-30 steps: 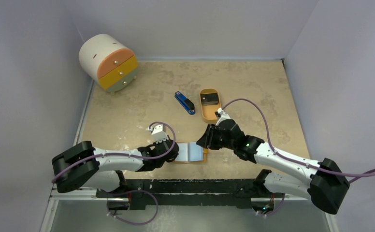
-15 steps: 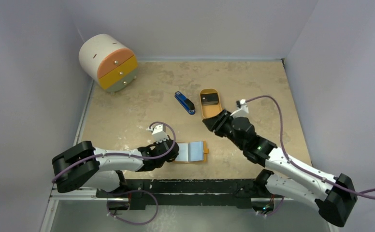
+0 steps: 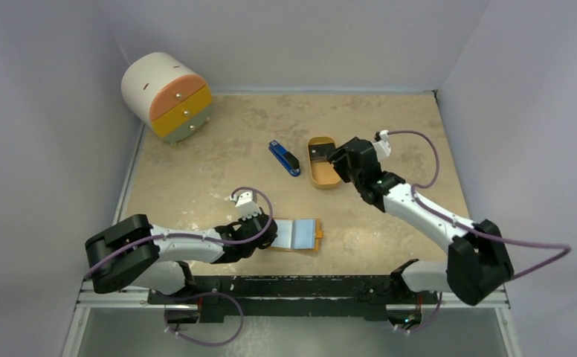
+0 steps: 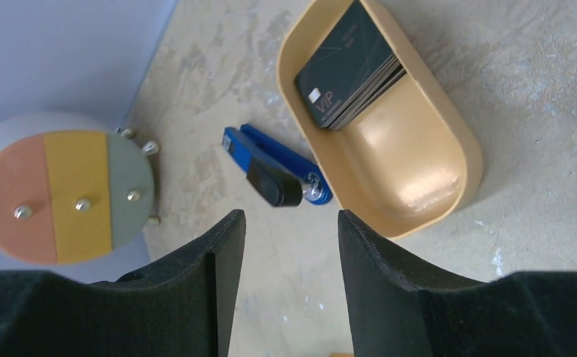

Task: Put the credit cards into the card holder
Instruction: Pick up the credit card from the storage box.

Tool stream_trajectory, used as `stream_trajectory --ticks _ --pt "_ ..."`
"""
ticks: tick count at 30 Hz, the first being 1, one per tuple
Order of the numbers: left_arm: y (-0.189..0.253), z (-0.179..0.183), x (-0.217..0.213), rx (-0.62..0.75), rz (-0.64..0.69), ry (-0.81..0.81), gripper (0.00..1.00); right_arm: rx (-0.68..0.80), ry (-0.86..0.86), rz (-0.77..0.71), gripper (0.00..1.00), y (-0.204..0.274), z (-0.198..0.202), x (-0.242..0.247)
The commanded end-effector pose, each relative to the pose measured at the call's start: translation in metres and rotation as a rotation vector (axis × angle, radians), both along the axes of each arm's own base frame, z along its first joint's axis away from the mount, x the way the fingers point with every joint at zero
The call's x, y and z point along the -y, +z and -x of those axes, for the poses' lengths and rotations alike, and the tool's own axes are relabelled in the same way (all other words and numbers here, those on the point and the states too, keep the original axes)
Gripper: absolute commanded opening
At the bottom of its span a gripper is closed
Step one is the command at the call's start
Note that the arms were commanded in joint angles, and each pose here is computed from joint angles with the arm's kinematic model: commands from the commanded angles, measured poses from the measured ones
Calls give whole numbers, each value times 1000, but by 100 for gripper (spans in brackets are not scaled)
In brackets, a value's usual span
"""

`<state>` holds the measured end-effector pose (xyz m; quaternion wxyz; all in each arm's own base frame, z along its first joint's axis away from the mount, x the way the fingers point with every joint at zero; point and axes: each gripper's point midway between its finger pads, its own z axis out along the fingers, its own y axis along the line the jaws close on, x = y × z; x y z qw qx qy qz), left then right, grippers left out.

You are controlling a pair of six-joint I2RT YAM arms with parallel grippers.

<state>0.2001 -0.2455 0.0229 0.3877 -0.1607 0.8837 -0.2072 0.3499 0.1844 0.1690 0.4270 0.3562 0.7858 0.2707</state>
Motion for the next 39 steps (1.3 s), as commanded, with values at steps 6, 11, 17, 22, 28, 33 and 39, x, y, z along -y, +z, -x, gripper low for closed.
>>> stream_trajectory --ticks 6,11,17,22,28,33,39 --pt "-4 1 -1 -16 2 13 0 -58 -185 -172 52 -10 -57 -11" --pt "-1 2 -3 -14 6 15 0 -115 -213 -187 52 -33 -76 -14" --pt "2 3 -9 -4 11 23 0 -168 -230 -173 52 -60 -85 -13" --pt "2 4 -10 -5 10 24 0 -211 -241 -171 52 -79 -90 -12" --pt "2 4 -9 -4 7 16 0 -233 -259 -180 53 -96 -99 -7" --pt "3 3 -7 -2 5 12 0 -237 -261 -200 53 -102 -105 -7" --pt "2 3 -6 -3 0 10 0 -251 -267 -207 52 -108 -109 -8"
